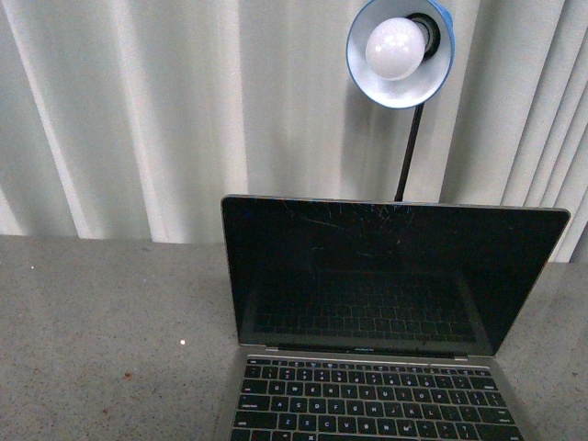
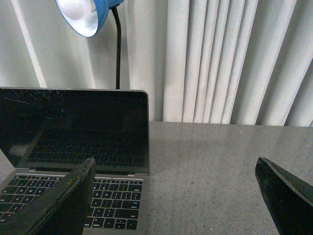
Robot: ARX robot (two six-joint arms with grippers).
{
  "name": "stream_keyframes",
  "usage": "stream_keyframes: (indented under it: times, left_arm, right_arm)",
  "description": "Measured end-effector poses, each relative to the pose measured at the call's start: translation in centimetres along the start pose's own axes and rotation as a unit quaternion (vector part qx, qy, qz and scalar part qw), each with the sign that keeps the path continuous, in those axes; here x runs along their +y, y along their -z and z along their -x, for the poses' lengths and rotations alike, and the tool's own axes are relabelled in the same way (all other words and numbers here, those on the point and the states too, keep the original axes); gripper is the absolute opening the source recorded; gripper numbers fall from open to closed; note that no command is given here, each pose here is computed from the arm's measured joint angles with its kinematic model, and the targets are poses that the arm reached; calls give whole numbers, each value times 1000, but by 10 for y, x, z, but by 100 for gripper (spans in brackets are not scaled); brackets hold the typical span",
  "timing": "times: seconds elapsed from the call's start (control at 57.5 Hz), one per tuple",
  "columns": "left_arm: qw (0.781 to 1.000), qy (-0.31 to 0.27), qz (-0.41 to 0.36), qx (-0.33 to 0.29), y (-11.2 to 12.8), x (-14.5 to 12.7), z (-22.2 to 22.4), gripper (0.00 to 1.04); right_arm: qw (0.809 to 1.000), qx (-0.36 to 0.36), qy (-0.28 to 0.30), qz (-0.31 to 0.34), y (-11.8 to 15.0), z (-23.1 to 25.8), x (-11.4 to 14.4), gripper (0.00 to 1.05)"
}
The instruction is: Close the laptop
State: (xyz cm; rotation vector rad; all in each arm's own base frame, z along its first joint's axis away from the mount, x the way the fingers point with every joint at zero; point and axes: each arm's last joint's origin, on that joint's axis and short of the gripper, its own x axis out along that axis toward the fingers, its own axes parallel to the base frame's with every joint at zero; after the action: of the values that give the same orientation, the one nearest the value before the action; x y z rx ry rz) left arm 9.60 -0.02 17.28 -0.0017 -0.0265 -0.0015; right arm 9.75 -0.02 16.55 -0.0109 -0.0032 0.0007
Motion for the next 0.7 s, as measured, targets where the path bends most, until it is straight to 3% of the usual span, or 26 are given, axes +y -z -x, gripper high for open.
stream_keyframes:
  times: [0.695]
  left_arm:
    - [1000,0,0,0,0,0,0,98]
  right_arm:
    - [1000,0,0,0,0,0,0,97]
